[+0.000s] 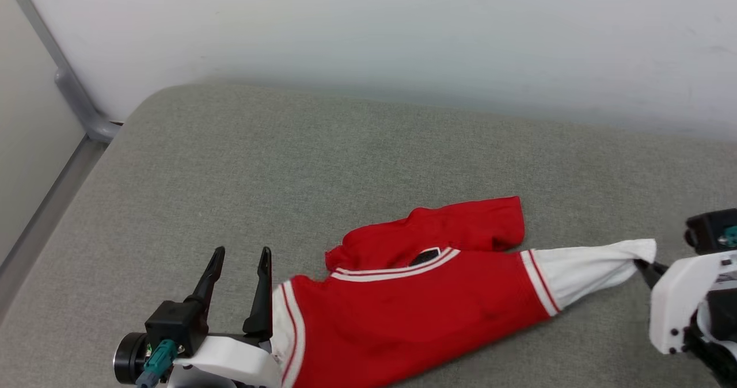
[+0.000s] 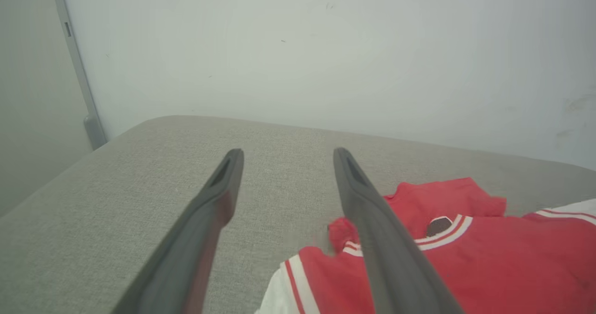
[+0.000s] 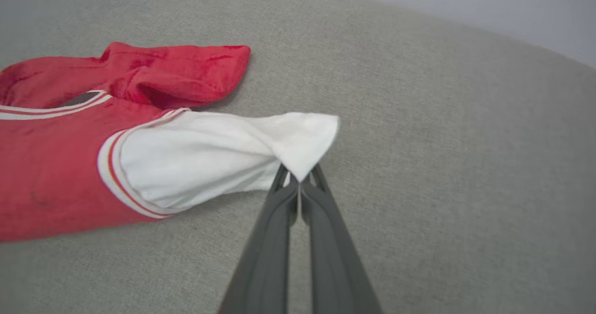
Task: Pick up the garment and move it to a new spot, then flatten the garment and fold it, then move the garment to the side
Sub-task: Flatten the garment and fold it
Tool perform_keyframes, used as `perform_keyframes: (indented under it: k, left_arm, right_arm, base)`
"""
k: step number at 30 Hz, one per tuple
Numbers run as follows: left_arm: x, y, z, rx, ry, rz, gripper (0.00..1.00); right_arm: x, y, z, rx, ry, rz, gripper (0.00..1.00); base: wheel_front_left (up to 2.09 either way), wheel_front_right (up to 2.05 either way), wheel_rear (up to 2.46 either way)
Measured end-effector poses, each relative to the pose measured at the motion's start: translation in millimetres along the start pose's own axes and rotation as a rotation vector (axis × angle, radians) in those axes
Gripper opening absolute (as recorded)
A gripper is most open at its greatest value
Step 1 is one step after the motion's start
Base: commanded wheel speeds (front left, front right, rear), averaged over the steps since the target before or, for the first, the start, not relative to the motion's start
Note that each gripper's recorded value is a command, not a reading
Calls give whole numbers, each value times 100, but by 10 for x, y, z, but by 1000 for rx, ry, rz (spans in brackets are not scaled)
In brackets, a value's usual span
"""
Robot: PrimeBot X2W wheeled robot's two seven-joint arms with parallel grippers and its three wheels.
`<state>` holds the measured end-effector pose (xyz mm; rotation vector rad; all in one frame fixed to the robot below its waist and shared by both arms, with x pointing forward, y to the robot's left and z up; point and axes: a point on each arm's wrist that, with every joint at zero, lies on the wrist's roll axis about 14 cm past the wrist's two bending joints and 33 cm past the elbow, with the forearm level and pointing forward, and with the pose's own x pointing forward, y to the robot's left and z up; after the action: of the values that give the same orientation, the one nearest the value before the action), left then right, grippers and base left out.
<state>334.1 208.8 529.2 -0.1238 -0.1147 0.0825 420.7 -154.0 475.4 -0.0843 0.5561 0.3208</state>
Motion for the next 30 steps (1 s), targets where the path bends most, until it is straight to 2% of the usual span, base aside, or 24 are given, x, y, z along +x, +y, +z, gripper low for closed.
perform_keyframes:
  k: [3, 8, 12, 14, 15, 16, 17, 25, 30]
  left_arm:
    - [10, -8, -17, 0, 5, -4, 100]
    - [16, -13, -68, 4, 21, -7, 100]
    - [20, 0, -118, 11, 41, -8, 100]
    - [25, 5, -142, 15, 52, -10, 100]
    - [25, 7, -154, 16, 57, -11, 100]
    - [22, 15, -165, 17, 63, -10, 100]
    - [17, 22, -169, 18, 65, -10, 100]
    - [-79, 94, -196, 37, 92, -10, 100]
    - [-100, 140, -197, 45, 108, -4, 100]
  right_arm:
    - [-107, -323, -97, 47, 11, -95, 0]
    - [-277, -692, -651, 190, 107, -215, 0]
    - [-351, -701, -1157, 275, 206, -248, 0]
    - [-340, -643, -1257, 308, 208, -244, 0]
    - [-336, -624, -1283, 314, 204, -243, 7]
    - [-328, -602, -1283, 326, 187, -241, 45]
    - [-319, -578, -1262, 341, 162, -237, 100]
    - [-412, -595, -743, 294, -162, -274, 100]
    - [-573, -543, -423, 208, -339, -291, 100]
  base:
    - [0, 0, 0]
    - [0, 0, 0]
    - [0, 0, 0]
    - [0, 0, 0]
    - [0, 0, 0]
    - [0, 0, 0]
    - [0, 0, 0]
    - [0, 0, 0]
    - [0, 0, 0]
